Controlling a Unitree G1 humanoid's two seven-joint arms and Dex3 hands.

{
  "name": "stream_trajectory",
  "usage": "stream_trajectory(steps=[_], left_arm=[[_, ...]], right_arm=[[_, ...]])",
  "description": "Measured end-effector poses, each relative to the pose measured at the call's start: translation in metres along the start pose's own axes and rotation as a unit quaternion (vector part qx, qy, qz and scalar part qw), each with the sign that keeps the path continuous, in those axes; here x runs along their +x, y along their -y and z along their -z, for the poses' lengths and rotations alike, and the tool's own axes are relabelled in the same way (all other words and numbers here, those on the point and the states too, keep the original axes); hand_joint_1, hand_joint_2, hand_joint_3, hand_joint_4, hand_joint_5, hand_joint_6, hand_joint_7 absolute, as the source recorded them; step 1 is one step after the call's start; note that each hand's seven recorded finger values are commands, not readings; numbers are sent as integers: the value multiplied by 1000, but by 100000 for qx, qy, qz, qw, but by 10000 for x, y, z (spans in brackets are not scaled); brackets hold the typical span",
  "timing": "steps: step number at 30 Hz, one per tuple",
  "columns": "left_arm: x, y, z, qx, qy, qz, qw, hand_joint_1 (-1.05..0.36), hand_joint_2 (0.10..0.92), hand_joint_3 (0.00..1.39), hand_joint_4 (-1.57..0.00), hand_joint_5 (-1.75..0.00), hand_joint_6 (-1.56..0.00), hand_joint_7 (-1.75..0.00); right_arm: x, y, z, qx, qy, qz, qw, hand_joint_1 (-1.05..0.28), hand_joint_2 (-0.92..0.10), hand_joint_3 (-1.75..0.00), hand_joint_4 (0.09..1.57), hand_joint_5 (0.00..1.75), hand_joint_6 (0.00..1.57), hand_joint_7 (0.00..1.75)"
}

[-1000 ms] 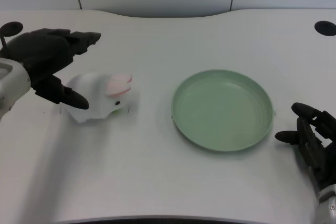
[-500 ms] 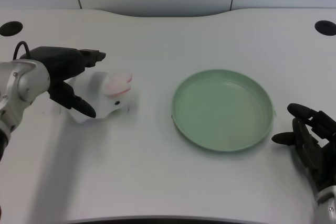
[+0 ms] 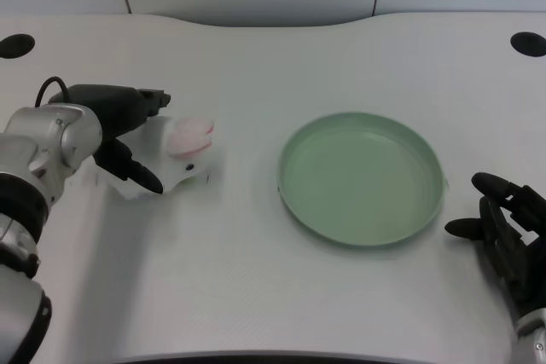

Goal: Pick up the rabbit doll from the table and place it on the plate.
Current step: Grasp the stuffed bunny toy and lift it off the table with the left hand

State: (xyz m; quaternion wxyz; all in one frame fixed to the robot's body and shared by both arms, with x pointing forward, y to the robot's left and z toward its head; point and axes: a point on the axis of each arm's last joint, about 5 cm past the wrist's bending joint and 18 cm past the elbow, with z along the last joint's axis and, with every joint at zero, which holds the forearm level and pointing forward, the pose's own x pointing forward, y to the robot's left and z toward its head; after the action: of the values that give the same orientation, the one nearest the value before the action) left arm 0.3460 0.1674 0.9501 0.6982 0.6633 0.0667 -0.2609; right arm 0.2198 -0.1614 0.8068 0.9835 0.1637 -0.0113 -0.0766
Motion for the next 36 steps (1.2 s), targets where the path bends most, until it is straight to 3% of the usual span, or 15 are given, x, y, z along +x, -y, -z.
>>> stream_trajectory(steps=[3,9,11,14,18,20,23,24,25,26,27,30,33,36], left_arm=[[19,58,-8,594,-975,808,99990,-1048,903,3,-74,-38,-98,-22],[55,150,-62,2750,-1657,1052,99943,-1047,896,0,-88,-44,-115,-25],[65,176,-80,2930,-1818,1037,99935,-1034,884,0,-92,-44,-124,-24],[75,199,-101,2944,-1875,749,99936,-1000,875,2,-100,-46,-130,-20],[87,237,-125,4375,-2007,-1705,99870,-857,864,0,-202,-95,-220,-48],[88,259,-123,4367,-2154,-3683,99813,-621,858,5,-439,-225,-514,-157],[85,262,-112,2973,-2462,-6200,99733,-495,863,6,-601,-332,-754,-276],[84,262,-109,2678,-2510,-6555,99717,-471,863,3,-677,-504,-763,-451],[83,263,-106,2616,-2495,-6739,99707,-445,862,3,-651,-875,-668,-802],[82,265,-103,2614,-2408,-6723,99710,-432,859,3,-606,-1120,-583,-1046],[81,267,-99,2631,-2305,-6688,99715,-403,853,3,-639,-1192,-607,-1056],[73,266,-81,2860,-2132,-7470,99657,-332,855,5,-740,-1133,-754,-824],[70,267,-73,2939,-2120,-8002,99613,-291,868,11,-775,-957,-853,-582],[67,263,-67,2572,-1944,-8281,99604,-301,901,25,-848,-655,-1005,-233]], right_arm=[[-6,9,-2,195,265,-408,99999,-436,-921,-291,861,997,882,385],[-20,34,-1,2035,1088,-1861,99956,-446,-921,-270,855,1022,875,381],[-24,44,0,2508,1249,-1772,99945,-444,-921,-274,851,1022,875,378],[-30,54,2,2837,1385,-1863,99933,-448,-921,-283,859,1030,879,373],[-38,56,-1,2531,2158,-1996,99925,-451,-921,-292,860,1031,882,367],[-40,55,1,2414,2092,-1750,99934,-438,-921,-295,842,1023,873,360],[-52,60,8,2367,1948,-1412,99943,-431,-921,-296,839,1027,870,355],[-56,62,10,2349,1933,-1531,99942,-442,-921,-294,851,1037,880,357],[-58,64,10,2298,2005,-1586,99941,-442,-921,-294,857,1043,886,357],[-59,64,9,2227,2160,-1596,99939,-441,-921,-295,860,1047,888,356],[-59,63,8,2167,2245,-1595,99939,-444,-921,-293,847,1042,895,357],[-58,61,7,2044,2260,-1318,99945,-441,-921,-293,847,1041,894,353],[-59,63,5,2073,2489,-1266,99940,-422,-921,-298,862,1049,894,347],[-60,65,5,2141,2541,-1508,99933,-435,-921,-292,849,1039,894,341]])
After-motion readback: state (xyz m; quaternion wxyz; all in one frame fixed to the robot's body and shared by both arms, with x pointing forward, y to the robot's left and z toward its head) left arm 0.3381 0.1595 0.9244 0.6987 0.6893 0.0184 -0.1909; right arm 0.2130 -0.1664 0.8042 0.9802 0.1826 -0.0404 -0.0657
